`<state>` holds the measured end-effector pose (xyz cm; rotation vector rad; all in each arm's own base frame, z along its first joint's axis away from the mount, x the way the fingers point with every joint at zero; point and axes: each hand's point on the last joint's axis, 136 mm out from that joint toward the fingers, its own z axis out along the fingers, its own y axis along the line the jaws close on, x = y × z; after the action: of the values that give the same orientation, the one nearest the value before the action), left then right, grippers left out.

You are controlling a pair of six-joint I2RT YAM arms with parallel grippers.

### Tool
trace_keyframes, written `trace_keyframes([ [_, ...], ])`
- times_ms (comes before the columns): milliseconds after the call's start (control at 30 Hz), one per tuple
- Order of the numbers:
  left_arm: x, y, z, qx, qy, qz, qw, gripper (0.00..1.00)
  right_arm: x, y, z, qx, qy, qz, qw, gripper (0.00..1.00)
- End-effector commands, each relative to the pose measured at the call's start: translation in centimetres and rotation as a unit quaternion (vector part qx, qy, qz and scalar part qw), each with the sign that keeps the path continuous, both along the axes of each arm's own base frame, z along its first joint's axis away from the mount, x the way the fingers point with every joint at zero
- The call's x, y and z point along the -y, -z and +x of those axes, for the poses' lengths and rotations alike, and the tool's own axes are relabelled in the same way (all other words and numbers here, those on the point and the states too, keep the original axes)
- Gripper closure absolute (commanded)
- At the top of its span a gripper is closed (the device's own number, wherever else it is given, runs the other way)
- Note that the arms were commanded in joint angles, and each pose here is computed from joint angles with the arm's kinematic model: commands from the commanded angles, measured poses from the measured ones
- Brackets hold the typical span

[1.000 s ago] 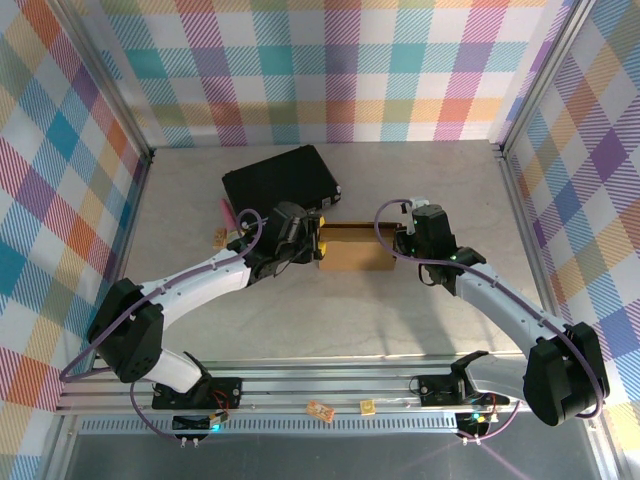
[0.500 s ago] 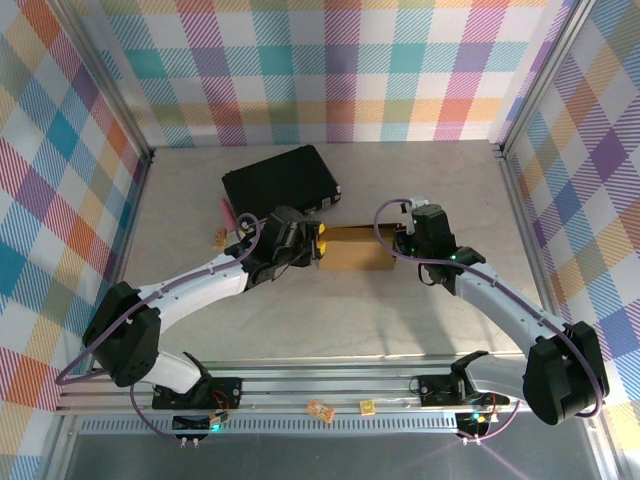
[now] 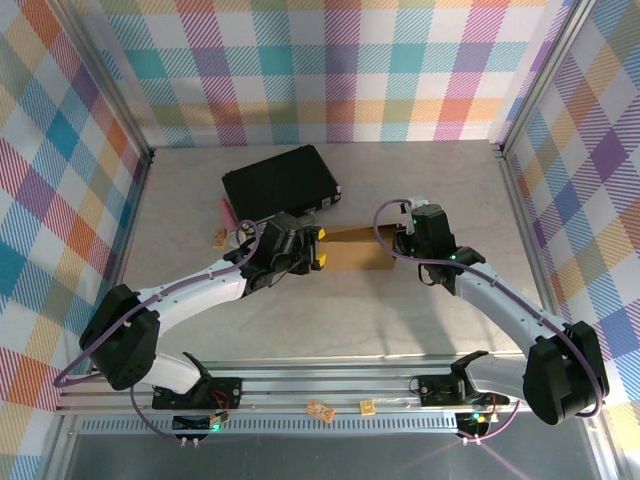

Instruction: Fold the paper box

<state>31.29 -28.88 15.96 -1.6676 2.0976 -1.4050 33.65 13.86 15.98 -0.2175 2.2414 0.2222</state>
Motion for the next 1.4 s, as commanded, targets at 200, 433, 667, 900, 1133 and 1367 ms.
trace_keyframes([
  [200, -0.8, 4.9, -1.0, -0.082, -0.006, 0.036, 0.996, 0.52, -1.2, 2.5, -2.8, -0.039, -0.104, -0.049, 0.993, 1.00],
  [433, -1.8, 1.9, 0.4, -0.043, -0.018, 0.044, 0.998, 0.36, -0.9, 2.6, -3.3, -0.029, -0.139, -0.087, 0.986, 1.00],
  [667, -2.0, -1.7, 1.2, -0.019, -0.025, 0.041, 0.999, 0.32, -0.9, 2.7, -2.9, -0.030, -0.137, -0.091, 0.986, 1.00],
  [900, -0.4, -2.0, 2.8, -0.003, -0.015, 0.028, 1.000, 0.30, -0.9, 2.7, -2.8, -0.032, -0.132, -0.089, 0.987, 1.00],
  [1133, 0.3, -0.9, 1.8, -0.026, 0.002, 0.033, 0.999, 0.31, -0.9, 2.9, -2.8, -0.039, -0.121, -0.078, 0.989, 1.00],
  [1367, 1.8, 1.5, 1.8, -0.037, 0.011, 0.030, 0.999, 0.42, -1.2, 2.9, -2.5, -0.040, -0.121, -0.074, 0.989, 1.00],
])
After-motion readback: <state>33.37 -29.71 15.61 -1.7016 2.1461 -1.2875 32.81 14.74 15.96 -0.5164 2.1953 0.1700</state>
